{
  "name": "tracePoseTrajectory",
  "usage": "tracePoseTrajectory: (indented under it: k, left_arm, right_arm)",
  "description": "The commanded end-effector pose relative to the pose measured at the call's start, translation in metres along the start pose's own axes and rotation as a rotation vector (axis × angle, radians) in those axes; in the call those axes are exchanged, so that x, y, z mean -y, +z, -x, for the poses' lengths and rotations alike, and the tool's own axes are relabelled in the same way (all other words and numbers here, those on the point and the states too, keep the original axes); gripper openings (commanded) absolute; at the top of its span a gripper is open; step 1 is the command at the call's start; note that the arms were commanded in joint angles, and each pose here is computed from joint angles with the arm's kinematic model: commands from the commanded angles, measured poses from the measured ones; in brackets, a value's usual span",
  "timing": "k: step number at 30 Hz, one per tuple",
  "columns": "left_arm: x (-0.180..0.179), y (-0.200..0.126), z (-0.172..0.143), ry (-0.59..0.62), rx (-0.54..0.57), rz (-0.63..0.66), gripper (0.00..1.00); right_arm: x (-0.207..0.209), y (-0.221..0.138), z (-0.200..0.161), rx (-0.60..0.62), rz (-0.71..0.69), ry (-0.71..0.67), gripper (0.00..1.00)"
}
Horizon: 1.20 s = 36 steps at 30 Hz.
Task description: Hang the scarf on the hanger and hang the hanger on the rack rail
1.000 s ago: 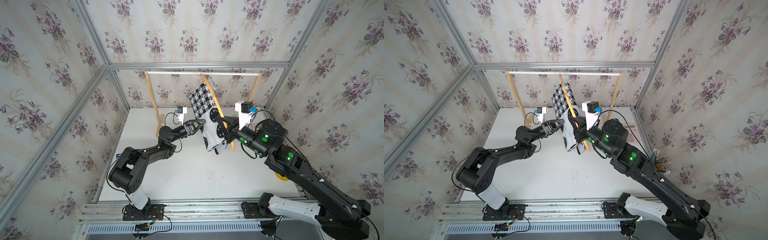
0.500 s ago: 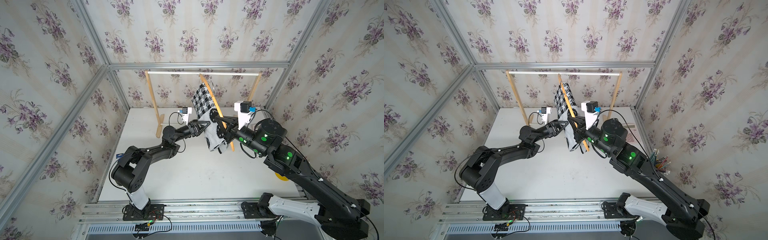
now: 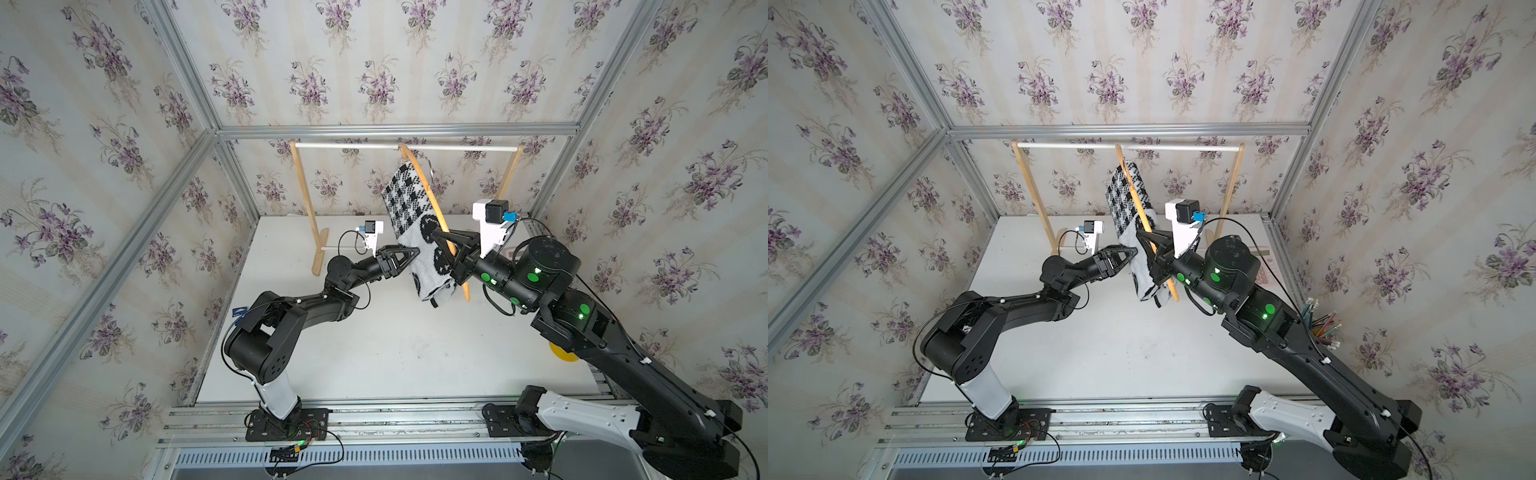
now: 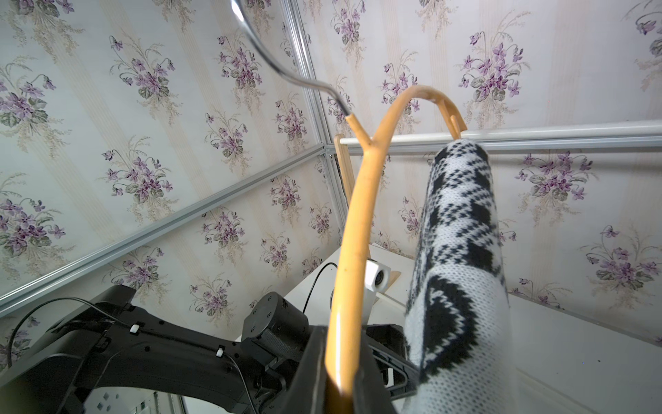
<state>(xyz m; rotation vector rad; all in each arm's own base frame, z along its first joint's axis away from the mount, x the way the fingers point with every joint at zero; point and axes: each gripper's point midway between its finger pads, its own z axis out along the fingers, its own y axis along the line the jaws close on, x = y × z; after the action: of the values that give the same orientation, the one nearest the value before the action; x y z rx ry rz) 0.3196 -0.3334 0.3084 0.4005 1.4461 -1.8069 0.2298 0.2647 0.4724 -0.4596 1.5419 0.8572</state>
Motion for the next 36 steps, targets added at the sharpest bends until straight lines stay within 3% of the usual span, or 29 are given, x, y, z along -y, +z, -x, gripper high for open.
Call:
tracePoseTrajectory:
  k: [1, 4, 9, 20, 36]
  left_arm:
    - [0.013, -0.003, 0.009, 0.071, 0.041, -0.020, 0.57]
    - [0.020, -0.006, 0.013, 0.093, 0.061, -0.020, 0.24]
    - [0.020, -0.007, 0.012, 0.090, 0.062, -0.017, 0.01]
    - [0.030, -0.017, 0.017, 0.086, 0.101, -0.004, 0.00]
    - [0.057, -0.042, 0.041, 0.102, 0.259, 0.027, 0.00]
  right_arm:
    - [-0.008, -0.004, 0.029, 0.117, 0.030, -0.016, 0.00]
    - [-0.007, -0.005, 0.028, 0.118, 0.029, -0.014, 0.00]
    - [-0.006, -0.005, 0.026, 0.118, 0.028, -0.011, 0.00]
    - [0.013, -0.012, 0.014, 0.125, -0.063, -0.024, 0.00]
    - [0.042, -0.030, -0.024, 0.138, -0.143, 0.069, 0.00]
